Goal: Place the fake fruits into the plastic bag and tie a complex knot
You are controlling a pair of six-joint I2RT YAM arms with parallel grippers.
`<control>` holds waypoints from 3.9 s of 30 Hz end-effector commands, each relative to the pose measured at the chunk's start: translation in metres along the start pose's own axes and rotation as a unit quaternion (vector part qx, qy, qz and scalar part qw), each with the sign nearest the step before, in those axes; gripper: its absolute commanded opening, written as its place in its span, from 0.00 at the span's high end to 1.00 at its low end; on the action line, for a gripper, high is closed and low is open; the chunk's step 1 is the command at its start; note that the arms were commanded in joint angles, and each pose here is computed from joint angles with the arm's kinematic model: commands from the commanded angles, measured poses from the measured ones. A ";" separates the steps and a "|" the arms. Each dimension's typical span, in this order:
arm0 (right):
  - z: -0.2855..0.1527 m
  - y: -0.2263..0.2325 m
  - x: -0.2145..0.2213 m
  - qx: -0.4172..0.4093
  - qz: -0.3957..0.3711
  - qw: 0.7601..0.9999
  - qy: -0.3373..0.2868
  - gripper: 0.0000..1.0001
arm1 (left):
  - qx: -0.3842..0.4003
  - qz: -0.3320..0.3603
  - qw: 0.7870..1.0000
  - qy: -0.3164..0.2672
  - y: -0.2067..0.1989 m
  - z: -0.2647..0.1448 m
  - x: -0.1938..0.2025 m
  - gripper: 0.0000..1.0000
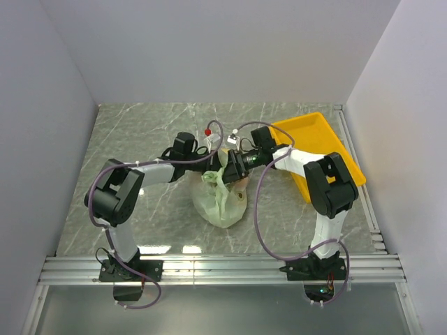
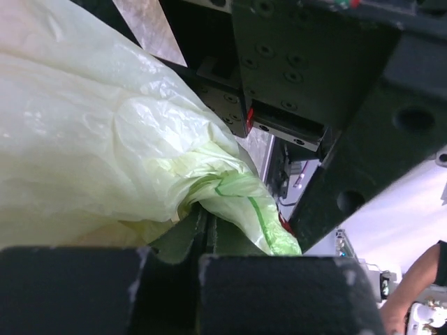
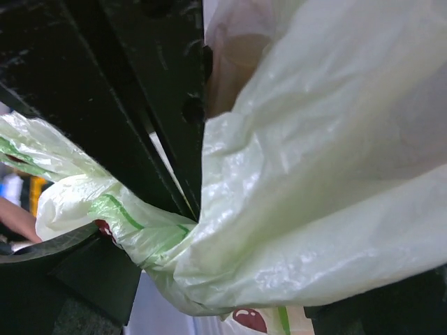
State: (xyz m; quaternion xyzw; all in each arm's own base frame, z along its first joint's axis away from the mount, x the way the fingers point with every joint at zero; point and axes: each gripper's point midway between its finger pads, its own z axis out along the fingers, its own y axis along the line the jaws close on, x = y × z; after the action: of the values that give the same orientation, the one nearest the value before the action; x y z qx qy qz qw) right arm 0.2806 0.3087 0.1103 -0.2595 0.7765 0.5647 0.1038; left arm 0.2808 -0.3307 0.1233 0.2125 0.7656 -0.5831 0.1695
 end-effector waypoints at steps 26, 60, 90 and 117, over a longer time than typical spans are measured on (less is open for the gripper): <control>-0.056 0.048 -0.029 0.053 -0.068 0.996 -0.025 0.17 | 0.057 0.129 0.989 0.042 -0.032 -0.019 0.018 0.99; -0.081 0.056 -0.011 0.082 -0.089 0.992 -0.043 0.41 | 0.043 0.123 0.991 -0.006 -0.022 -0.027 0.002 1.00; -0.029 0.032 -0.012 0.050 -0.083 0.995 -0.015 1.00 | 0.072 0.114 0.991 0.013 -0.030 -0.026 0.007 0.87; -0.022 0.042 -0.014 0.030 -0.089 0.996 -0.009 0.72 | 0.095 0.124 0.987 0.030 -0.037 -0.029 0.004 0.99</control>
State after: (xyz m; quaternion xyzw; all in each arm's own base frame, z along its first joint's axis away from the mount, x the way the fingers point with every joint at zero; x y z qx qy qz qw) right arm 0.2653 0.2874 0.1403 -0.3030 0.7886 0.5135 0.1503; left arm 0.2620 -0.3054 0.1458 0.3107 0.7088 -0.6058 0.1846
